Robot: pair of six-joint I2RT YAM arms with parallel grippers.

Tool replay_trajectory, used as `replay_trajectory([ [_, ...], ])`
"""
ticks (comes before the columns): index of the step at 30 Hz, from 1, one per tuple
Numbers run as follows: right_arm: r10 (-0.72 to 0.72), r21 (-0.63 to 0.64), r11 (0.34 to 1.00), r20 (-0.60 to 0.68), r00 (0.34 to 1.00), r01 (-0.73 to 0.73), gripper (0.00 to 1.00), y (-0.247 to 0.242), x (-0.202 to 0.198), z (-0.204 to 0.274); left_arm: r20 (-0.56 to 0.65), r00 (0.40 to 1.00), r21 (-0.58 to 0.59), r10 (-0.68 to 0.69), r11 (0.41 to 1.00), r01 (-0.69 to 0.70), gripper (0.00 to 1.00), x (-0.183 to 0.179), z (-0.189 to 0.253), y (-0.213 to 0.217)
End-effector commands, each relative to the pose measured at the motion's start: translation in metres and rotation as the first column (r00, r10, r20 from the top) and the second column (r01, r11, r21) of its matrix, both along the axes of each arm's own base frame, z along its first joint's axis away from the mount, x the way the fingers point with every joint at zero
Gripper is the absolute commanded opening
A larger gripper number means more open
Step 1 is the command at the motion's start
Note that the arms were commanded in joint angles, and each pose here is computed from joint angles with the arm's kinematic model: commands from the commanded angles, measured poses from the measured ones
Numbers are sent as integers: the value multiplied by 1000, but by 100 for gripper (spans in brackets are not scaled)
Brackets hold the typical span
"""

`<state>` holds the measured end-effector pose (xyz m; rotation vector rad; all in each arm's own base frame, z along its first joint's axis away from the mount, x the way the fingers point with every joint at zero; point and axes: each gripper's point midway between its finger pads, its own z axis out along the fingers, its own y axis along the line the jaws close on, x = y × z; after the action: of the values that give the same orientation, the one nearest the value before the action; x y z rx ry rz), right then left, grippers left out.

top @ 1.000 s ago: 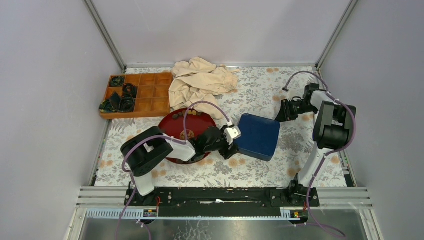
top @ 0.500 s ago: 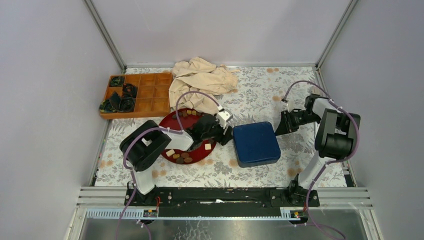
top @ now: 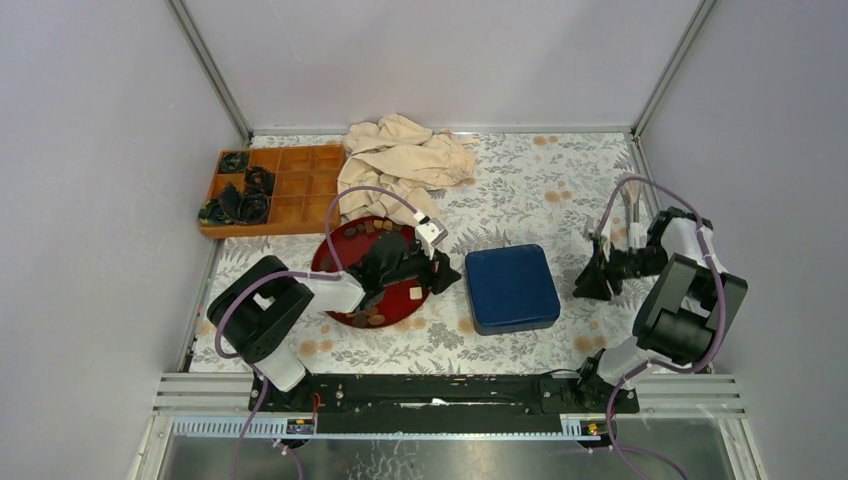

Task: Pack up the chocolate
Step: Adjust the packing box at the center of the board.

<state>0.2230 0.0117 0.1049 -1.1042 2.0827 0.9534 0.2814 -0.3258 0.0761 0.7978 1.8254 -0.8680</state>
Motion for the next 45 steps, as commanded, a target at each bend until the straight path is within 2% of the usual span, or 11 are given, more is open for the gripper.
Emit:
replay_trajectory([
  [1, 500, -215, 866, 385, 776, -451, 49, 5, -34, -4, 59, 997, -101, -49, 993, 55, 75, -8, 30, -8],
  [6, 604, -352, 797, 498, 622, -491, 54, 7, -31, 8, 108, 992, -106, -59, 992, 70, 81, -11, 36, -5],
  [13, 716, -481, 698, 474, 513, -530, 62, 17, -58, -22, 118, 993, -261, 2, 965, 29, 98, 5, 57, -2],
  [17, 723, -503, 690, 503, 473, -520, 64, 26, -58, -18, 141, 988, -354, 63, 935, -9, 99, 10, 76, 3],
  [19, 693, -473, 721, 515, 505, -507, 64, 28, -54, -3, 140, 988, -368, 72, 930, -15, 99, 11, 81, 4],
  [24, 320, -234, 942, 417, 851, -240, 64, 27, -27, 43, 117, 993, -371, 25, 928, 21, 99, 3, 85, 6],
  [26, 178, -238, 967, 359, 916, -94, 63, 16, -16, 48, 85, 996, -371, 4, 928, 28, 99, 0, 85, 6],
  [32, 288, -459, 872, 193, 938, -174, 62, -9, -54, 1, -78, 997, -275, -24, 962, 1, 96, -7, 57, 6],
  [37, 284, -428, 884, 175, 943, -187, 52, -1, -61, -35, -166, 986, -201, 10, 979, -44, 90, -15, 42, 17],
  [42, 177, -401, 913, 235, 956, -70, 50, 23, -30, -53, -222, 975, -200, 26, 977, -71, 87, -30, 42, 28],
  [45, 153, -376, 926, 261, 953, -46, 40, 40, -16, -53, -287, 957, -196, 38, 976, -98, 87, -40, 44, 33],
])
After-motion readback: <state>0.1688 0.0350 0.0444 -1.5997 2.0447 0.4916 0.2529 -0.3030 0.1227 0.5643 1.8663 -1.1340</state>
